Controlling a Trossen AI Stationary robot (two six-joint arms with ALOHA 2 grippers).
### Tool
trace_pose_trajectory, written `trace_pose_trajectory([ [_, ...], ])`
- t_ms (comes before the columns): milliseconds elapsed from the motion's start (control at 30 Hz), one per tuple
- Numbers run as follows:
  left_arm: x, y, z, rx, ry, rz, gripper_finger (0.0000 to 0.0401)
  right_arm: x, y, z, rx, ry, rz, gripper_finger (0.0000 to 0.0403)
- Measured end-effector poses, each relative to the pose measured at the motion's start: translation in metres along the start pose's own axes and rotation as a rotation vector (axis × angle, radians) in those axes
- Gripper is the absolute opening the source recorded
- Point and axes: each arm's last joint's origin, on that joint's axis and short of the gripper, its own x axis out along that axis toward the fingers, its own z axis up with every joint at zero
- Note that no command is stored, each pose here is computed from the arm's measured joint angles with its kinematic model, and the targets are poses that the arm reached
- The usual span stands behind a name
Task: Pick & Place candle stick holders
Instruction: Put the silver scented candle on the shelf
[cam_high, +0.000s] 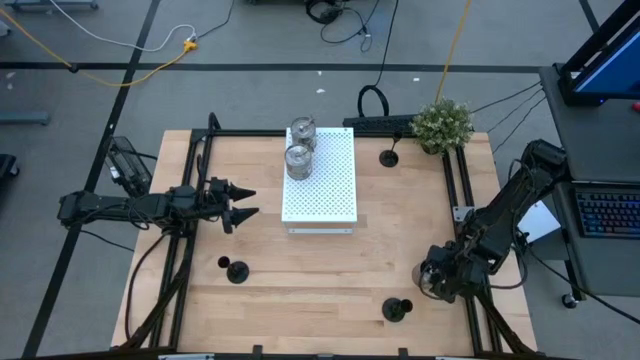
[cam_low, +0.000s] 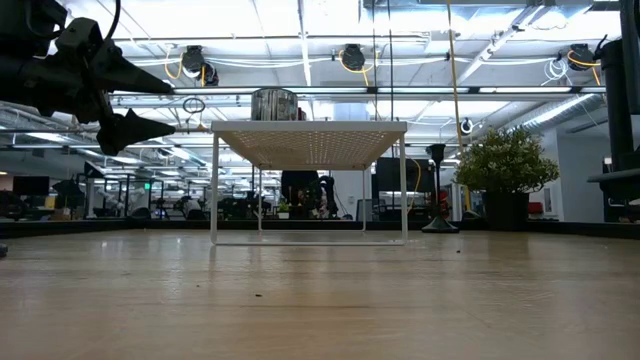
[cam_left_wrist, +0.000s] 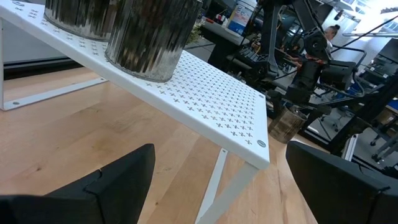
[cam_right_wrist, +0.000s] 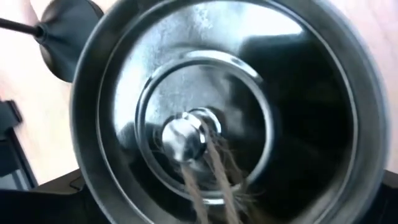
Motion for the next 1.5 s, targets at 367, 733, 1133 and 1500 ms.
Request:
trace_pose_trajectory([
  [367,0.0,0.0,0.0,-0.003,0.0,0.0,0.0365,0.0,0.005,0.001,0.042,0.04,0.056,0.0396],
  [733,0.0,0.0,0.0,-0.003,0.0,0.0,0.0365,0.0,0.004,0.0,0.035,0.07,0.053,0.0396],
  [1133,0.0,0.0,0.0,-0.003,0.0,0.0,0.0365,-0.024,-0.001,0.003,0.156,0.065,0.183,0.0396],
  [1500,0.0,-0.001,-0.001,-0.006,0.021,-0.04,0.0365,-0.041,-0.014,0.003,0.238,0.069,0.225,0.0396],
])
